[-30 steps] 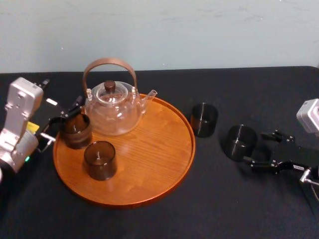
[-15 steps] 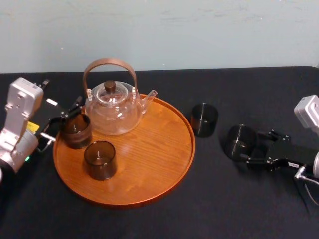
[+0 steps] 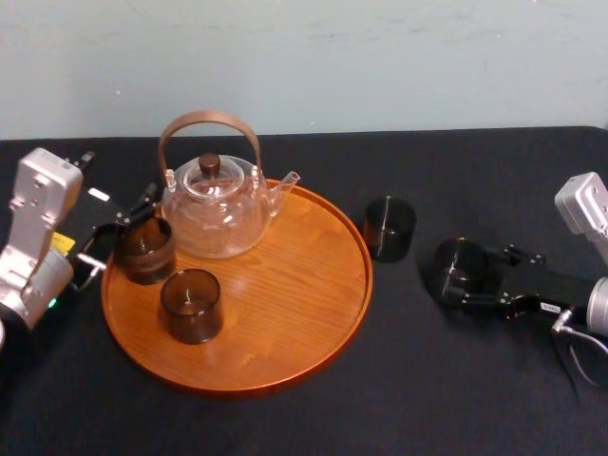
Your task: Pick up the glass from the table and place it on the tray.
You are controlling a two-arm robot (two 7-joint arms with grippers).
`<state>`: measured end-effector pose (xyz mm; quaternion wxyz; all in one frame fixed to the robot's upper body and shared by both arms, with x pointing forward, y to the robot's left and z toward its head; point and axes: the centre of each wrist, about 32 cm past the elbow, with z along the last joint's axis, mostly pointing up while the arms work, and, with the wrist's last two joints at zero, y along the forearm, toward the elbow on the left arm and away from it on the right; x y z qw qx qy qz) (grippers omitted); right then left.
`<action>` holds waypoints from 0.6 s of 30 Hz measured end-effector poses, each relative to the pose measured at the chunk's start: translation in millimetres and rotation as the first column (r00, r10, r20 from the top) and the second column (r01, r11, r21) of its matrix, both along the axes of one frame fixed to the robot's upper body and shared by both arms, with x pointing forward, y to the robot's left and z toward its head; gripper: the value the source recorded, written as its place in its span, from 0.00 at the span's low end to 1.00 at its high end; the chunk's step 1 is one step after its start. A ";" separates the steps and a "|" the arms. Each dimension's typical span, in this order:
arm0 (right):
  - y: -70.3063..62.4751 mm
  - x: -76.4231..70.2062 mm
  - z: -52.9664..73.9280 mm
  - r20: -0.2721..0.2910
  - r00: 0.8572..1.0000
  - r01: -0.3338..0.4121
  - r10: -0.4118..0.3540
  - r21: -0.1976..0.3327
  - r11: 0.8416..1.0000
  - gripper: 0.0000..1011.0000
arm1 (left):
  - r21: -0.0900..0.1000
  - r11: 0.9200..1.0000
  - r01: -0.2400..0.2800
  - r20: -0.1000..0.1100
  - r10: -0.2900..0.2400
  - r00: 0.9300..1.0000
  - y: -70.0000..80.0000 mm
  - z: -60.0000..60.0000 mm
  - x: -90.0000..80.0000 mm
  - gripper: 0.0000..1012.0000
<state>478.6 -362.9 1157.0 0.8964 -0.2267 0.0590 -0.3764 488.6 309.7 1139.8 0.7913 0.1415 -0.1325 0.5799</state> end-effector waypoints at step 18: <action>12.5 15.4 -5.3 0.002 1.000 -0.010 0.010 0.009 1.000 0.99 | 0.000 1.000 0.000 0.000 0.000 1.000 0.0 0.0 0.0 0.99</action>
